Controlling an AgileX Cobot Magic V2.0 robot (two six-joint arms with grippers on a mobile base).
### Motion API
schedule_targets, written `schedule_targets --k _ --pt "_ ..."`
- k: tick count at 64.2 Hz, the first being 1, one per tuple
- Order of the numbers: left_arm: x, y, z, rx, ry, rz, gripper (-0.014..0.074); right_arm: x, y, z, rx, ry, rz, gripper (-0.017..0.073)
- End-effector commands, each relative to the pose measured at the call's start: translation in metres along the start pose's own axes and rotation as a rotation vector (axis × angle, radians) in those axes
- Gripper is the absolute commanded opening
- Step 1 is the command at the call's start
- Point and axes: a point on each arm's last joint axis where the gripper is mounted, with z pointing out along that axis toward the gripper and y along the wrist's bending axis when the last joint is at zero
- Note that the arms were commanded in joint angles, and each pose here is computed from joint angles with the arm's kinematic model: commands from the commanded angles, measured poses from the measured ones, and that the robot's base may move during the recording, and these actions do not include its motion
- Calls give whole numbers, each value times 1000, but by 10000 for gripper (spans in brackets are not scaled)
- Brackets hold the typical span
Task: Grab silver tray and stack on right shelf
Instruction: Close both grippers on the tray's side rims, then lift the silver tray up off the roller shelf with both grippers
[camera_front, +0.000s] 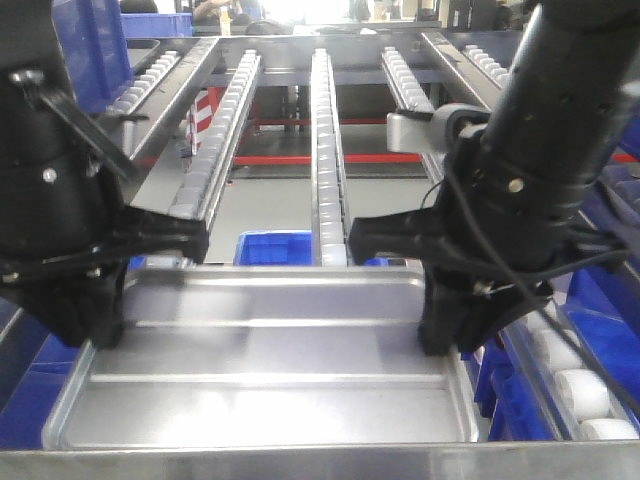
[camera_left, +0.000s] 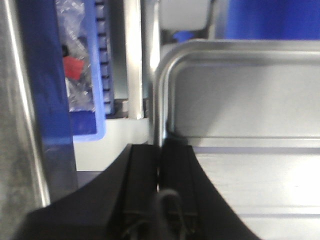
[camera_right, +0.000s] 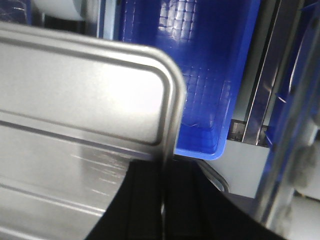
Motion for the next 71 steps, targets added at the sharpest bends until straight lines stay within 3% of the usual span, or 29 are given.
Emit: schedule_targets --k 1,11,17,23,38,71 --pt "-12 -5 -37 87 -139 -10 -93 -12 6 -36 -50 -132 -40 56" --pt "-22 -4 -70 96 -199 -13 -93 -16 8 -67 -52 -172 -67 56" --pt "-24 -6 -89 57 -214 25 -93 -23 9 -92 -30 -212 -107 56" --pt "-25 -14 -106 40 -237 68 -93 -26 12 -114 -44 -250 -103 56" --pt "-25 -28 -142 126 -320 83 -93 -21 10 -145 -62 -296 -100 56" --pt "-24 -25 -145 116 -318 82 -93 -18 9 -154 -67 -315 -102 56"
